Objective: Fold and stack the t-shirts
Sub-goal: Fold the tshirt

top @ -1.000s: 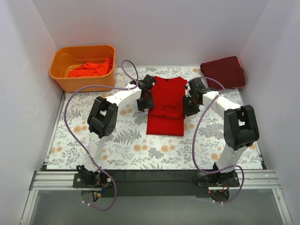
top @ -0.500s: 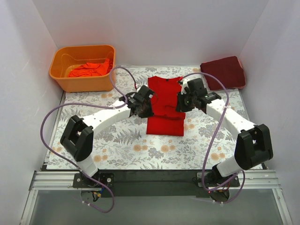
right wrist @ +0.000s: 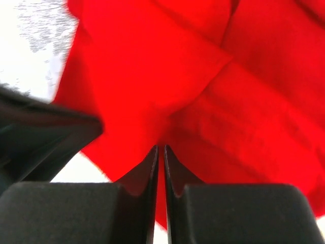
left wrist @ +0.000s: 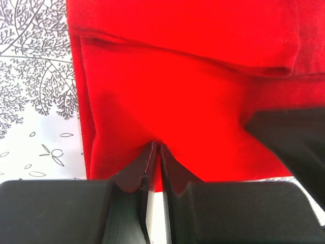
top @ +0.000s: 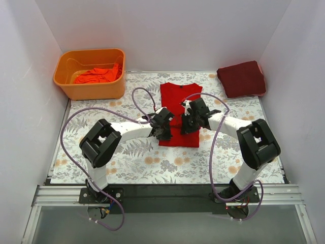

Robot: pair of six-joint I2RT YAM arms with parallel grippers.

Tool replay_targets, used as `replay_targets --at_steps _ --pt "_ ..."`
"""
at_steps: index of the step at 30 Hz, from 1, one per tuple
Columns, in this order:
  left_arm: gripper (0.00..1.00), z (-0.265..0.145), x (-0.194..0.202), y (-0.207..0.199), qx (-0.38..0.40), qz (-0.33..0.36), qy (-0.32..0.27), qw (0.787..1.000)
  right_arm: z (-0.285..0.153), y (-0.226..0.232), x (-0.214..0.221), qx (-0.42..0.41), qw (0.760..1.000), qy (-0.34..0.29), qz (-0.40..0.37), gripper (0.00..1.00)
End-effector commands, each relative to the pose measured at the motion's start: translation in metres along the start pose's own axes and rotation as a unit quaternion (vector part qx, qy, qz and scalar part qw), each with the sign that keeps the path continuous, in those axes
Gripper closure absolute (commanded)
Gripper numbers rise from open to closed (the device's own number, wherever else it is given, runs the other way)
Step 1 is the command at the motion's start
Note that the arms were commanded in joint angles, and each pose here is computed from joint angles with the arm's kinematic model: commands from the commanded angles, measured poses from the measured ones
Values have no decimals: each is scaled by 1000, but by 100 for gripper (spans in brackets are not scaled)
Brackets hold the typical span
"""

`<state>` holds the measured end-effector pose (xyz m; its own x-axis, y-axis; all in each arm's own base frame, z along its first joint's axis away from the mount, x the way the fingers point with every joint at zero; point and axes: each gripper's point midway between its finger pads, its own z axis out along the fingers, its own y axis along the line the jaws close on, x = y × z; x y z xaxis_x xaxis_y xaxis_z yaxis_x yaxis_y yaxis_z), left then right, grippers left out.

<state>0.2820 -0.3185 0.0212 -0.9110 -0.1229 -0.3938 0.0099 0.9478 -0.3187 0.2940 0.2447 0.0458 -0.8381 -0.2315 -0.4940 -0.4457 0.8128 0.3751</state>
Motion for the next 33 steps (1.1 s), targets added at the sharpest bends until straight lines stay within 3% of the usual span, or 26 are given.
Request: replay_targets --at_steps 1,7,10,11,12,15,21,22,27,33 --pt "93 -4 30 26 -34 0 37 999 14 -10 -25 18 999 -32 -20 87" --pt "93 -18 42 37 -42 -1 51 998 23 -50 -77 84 993 -71 -35 87" --pt "93 -31 46 34 -29 -11 57 998 14 -75 -149 120 983 -136 -41 87" --pt "93 -31 48 35 -31 -10 60 998 12 -80 -150 123 982 -137 -37 87" --pt "93 -36 49 30 -21 -16 61 998 5 -72 -174 105 981 -162 -34 87" --pt "92 -46 51 27 -11 -29 60 998 -15 -52 -194 61 979 -189 -36 85" --pt "89 -66 33 17 11 -54 22 998 -43 2 -136 -76 985 -157 -14 82" --pt "88 -70 28 16 13 -56 11 998 -35 1 -101 -93 987 -131 7 81" --pt "86 -83 0 6 47 -65 -31 996 -67 42 -33 -221 968 -112 40 73" --pt "87 -71 15 -3 83 -56 21 995 -61 47 38 -272 958 -55 68 68"
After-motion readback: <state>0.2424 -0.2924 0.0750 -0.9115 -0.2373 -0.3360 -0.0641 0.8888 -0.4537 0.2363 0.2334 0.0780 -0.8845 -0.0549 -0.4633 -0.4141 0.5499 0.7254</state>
